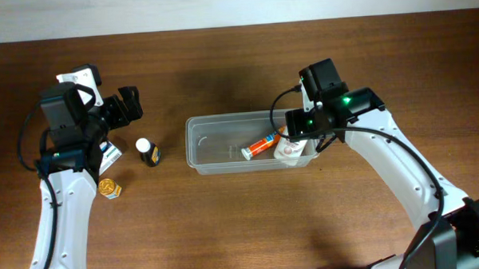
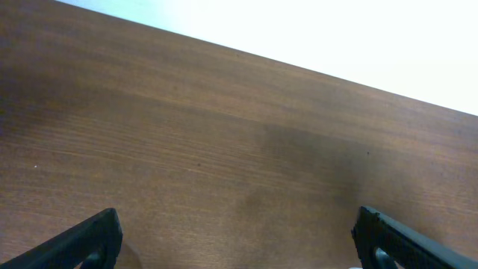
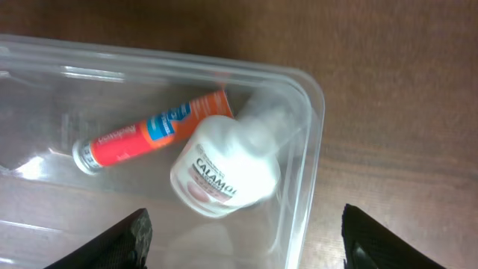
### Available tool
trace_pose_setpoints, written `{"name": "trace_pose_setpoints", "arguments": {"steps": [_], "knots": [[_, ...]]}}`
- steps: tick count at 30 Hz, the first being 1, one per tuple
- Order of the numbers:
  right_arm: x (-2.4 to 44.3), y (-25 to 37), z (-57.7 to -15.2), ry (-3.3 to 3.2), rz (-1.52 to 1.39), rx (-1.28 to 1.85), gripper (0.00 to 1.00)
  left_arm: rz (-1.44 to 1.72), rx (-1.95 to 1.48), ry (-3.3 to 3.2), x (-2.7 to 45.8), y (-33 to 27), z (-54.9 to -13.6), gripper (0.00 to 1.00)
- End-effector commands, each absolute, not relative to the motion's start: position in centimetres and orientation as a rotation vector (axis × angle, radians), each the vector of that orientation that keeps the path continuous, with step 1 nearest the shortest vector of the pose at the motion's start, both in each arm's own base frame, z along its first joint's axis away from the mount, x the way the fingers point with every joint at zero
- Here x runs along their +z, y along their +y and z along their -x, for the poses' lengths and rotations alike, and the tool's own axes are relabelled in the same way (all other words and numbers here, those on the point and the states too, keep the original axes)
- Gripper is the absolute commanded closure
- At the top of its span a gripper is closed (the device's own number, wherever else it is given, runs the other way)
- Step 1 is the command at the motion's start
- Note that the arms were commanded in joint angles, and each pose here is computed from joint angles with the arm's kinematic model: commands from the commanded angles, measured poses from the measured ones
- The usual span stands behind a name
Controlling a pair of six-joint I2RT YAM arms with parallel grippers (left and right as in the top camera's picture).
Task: Pack container
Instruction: 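Lay the white spray bottle in the container and open the right gripper, then grasp the small dark bottle with the left gripper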
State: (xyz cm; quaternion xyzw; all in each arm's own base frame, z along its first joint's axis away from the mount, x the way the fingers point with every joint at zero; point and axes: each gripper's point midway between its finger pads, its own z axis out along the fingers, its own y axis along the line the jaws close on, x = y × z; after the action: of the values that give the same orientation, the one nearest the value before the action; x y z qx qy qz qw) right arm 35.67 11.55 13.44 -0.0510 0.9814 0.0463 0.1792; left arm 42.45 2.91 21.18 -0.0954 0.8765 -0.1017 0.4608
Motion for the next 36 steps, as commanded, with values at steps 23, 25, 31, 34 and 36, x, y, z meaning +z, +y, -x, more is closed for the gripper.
{"name": "trace_pose_setpoints", "arguments": {"steps": [23,25,31,34,36], "knots": [[20.1,-5.2,-34.3,2.564,-0.694,-0.156,0.05,0.267,-0.277,2.443,14.6,1.5,-40.0,0.23],[19.9,-5.2,-34.3,2.574,-0.696,-0.160,0.05,0.255,-0.283,2.460,13.9,1.1,-40.1,0.23],[19.6,-5.2,-34.1,2.588,-0.698,-0.165,0.05,0.240,-0.304,2.566,11.1,-0.3,-39.3,0.25],[19.5,-5.2,-34.0,2.595,-0.698,-0.167,0.05,0.254,-0.307,2.619,9.9,-0.3,-38.7,0.25],[19.5,-5.2,-33.9,2.599,-0.698,-0.169,0.05,0.261,-0.308,2.645,9.4,-0.4,-38.2,0.26]]}}
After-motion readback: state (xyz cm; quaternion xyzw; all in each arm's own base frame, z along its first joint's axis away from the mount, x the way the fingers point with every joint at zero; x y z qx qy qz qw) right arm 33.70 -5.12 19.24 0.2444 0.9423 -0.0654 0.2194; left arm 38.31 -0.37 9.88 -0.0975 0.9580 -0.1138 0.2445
